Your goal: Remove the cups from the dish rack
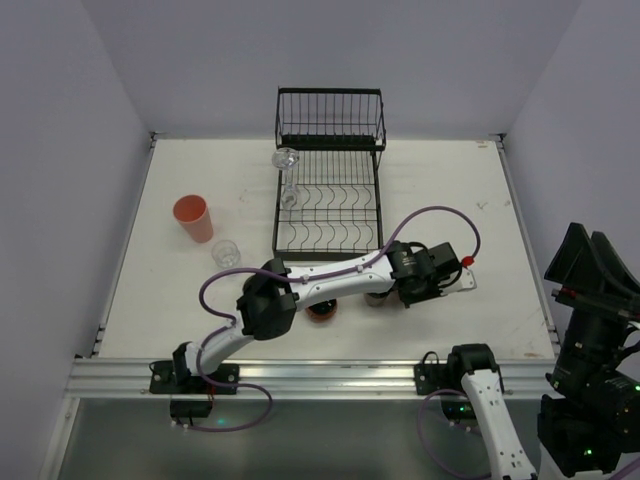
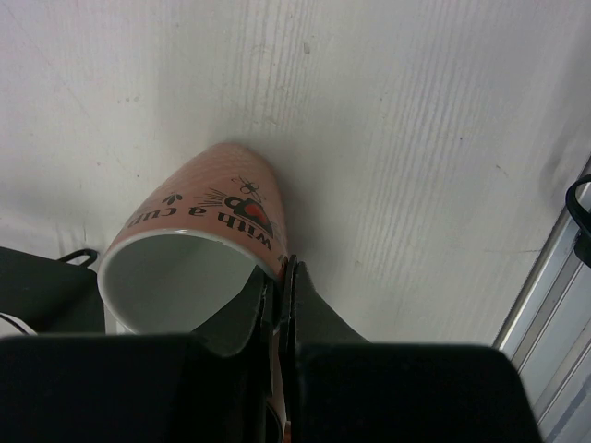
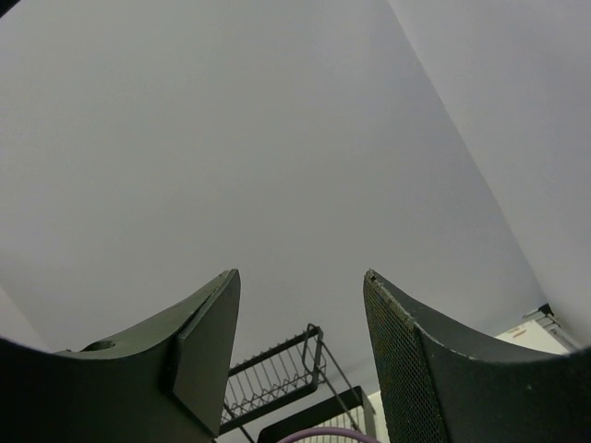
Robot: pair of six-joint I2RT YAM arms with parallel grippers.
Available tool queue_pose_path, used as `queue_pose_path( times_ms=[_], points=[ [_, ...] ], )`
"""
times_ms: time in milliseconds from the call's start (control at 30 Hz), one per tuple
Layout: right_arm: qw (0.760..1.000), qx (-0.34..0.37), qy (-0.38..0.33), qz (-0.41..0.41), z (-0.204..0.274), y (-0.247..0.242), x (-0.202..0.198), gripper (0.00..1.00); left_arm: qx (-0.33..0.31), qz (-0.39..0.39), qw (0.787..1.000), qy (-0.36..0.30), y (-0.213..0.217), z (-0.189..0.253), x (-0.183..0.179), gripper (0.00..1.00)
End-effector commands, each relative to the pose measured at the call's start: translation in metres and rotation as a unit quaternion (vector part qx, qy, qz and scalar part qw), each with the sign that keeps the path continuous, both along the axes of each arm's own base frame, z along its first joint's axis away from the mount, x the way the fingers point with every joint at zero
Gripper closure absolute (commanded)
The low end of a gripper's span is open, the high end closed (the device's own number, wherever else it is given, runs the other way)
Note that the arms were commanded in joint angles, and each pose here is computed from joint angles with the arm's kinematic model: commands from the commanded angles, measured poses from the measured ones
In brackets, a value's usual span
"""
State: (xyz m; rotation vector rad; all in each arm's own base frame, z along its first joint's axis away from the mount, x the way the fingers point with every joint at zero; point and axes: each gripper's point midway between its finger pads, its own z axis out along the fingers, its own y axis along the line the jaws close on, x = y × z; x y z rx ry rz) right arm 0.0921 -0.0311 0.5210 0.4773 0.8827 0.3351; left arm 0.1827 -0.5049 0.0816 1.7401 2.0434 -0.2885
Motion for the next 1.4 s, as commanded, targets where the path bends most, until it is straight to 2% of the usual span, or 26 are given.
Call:
queue_pose_path(
  times_ms=[0, 33, 167, 333, 600, 700, 900, 933, 1067, 1267, 1367],
  points=[
    [1.000, 0.000, -0.011, 0.011, 0.004, 0.004, 0.000, 0.41, 0.005, -0.015, 1.000, -0.021, -0.001, 0.008, 0.003, 0.96],
    [1.000, -0.001, -0.011, 0.012, 0.004, 0.004, 0.001, 0.41, 0.007, -0.014, 1.000, -0.022, -0.001, 0.005, 0.004, 0.89],
    [1.000, 0.000, -0.011, 0.012, 0.003, 0.005, 0.002, 0.41, 0.006, -0.006, 0.999, -0.036, -0.002, 0.007, 0.010, 0.71],
    [1.000, -0.002, -0.014, 0.012, 0.005, 0.005, 0.002, 0.42, -0.007, 0.004, 0.998, -0.054, -0.007, 0.018, 0.017, 0.56],
    [1.000, -0.006, -0.014, 0.013, 0.008, 0.006, 0.004, 0.42, -0.036, 0.025, 0.996, -0.080, -0.014, 0.038, 0.027, 0.44],
    [1.000, -0.009, -0.015, 0.016, 0.011, 0.007, 0.004, 0.42, -0.064, 0.048, 0.992, -0.101, -0.018, 0.057, 0.036, 0.44],
    [0.997, -0.037, -0.018, 0.068, 0.022, 0.028, 0.009, 0.41, -0.148, 0.111, 0.969, -0.163, -0.022, 0.116, 0.059, 0.31],
    [0.996, -0.040, -0.016, 0.076, 0.023, 0.032, 0.010, 0.40, -0.180, 0.122, 0.960, -0.176, -0.023, 0.141, 0.064, 0.30],
    [0.993, -0.049, -0.007, 0.105, 0.026, 0.043, 0.018, 0.38, -0.230, 0.132, 0.950, -0.167, -0.024, 0.178, 0.069, 0.25],
    [0.993, -0.049, -0.002, 0.108, 0.024, 0.044, 0.022, 0.38, -0.199, 0.128, 0.959, -0.154, -0.016, 0.160, 0.065, 0.25],
    [0.993, -0.050, 0.002, 0.109, 0.021, 0.045, 0.026, 0.38, -0.198, 0.141, 0.957, -0.161, -0.009, 0.156, 0.067, 0.26]
  ],
)
